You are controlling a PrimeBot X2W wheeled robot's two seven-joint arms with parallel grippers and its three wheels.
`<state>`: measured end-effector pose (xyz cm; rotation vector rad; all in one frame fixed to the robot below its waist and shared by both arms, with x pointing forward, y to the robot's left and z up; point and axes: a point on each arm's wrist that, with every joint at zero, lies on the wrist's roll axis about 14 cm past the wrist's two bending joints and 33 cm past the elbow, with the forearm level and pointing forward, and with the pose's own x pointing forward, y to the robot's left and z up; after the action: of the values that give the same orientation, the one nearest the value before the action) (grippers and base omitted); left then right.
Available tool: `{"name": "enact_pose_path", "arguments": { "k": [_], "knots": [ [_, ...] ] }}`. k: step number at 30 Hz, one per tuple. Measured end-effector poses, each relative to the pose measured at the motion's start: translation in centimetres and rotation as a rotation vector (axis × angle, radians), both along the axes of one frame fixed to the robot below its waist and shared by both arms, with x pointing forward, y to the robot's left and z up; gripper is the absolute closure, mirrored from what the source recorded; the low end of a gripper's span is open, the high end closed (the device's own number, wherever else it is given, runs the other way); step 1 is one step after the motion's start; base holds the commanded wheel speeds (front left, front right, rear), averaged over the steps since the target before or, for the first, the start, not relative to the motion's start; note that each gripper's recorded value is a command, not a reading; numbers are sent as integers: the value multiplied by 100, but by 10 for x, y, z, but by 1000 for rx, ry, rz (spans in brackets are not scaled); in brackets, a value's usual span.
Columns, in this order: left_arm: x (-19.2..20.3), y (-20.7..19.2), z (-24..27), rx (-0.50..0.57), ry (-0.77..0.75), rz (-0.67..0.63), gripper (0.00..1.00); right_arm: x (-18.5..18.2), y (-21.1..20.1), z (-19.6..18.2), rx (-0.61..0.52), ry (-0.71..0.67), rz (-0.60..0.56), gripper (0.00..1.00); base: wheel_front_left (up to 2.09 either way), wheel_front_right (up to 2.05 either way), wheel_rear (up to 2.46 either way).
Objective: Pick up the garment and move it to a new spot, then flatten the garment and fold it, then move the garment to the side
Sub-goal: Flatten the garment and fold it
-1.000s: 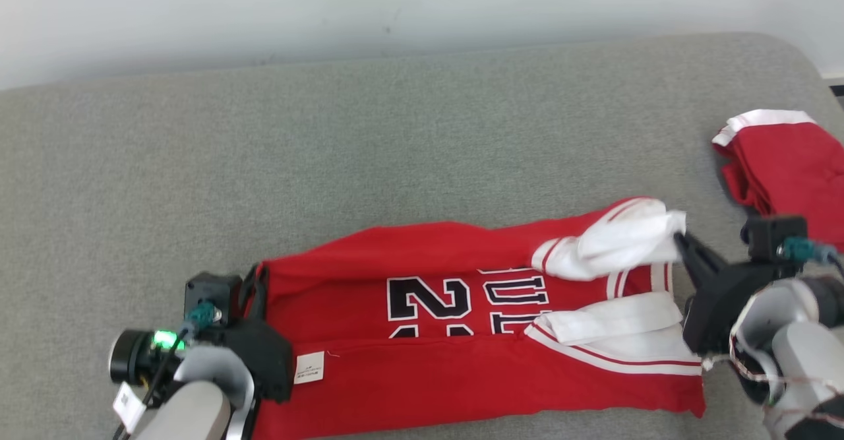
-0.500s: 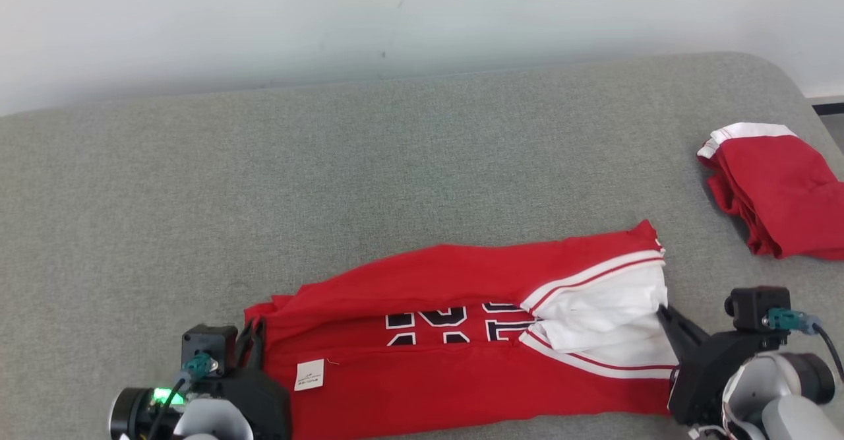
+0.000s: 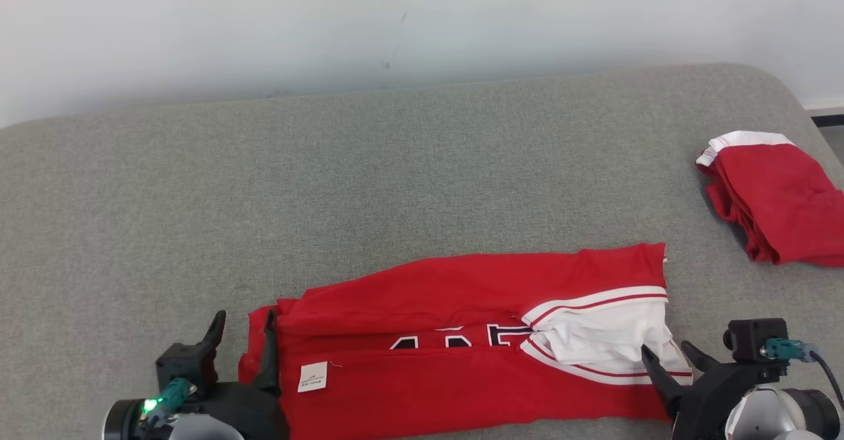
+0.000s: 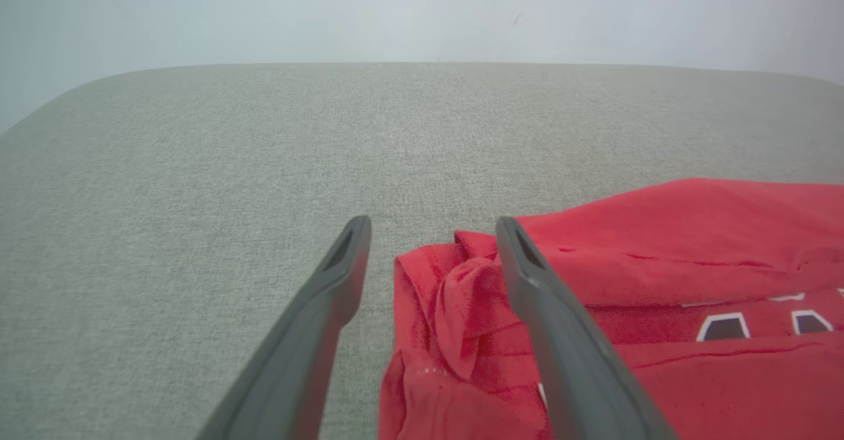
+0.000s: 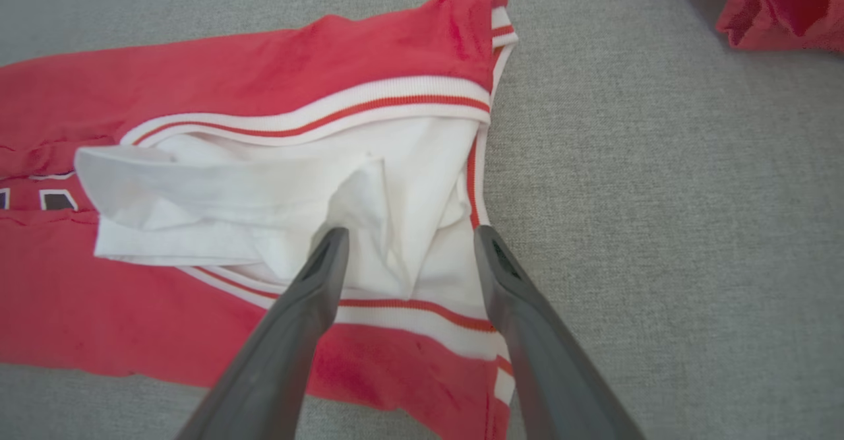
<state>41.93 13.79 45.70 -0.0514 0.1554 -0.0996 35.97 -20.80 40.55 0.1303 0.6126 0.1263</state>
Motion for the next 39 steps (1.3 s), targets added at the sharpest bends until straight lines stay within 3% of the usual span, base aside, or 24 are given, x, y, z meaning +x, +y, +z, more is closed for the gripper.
{"name": "enact_pose_path", "arguments": {
  "k": [6, 13, 26, 39],
  "knots": [
    [-2, 11, 46, -85, -163, 44, 0, 7, -9, 23, -1, -72, -28, 0, 0, 0, 0],
    [-27, 36, 71, -90, -270, 115, 0, 15, -17, 35, -5, -75, -49, 0, 0, 0, 0],
    [-59, 67, 55, -60, -247, 202, 0, 36, -19, 6, 3, 39, -99, 0, 0, 0, 0],
    [-58, 85, 50, -46, -237, 244, 0, 35, -10, -36, -23, 203, -96, 0, 0, 0, 0]
  ]
}}
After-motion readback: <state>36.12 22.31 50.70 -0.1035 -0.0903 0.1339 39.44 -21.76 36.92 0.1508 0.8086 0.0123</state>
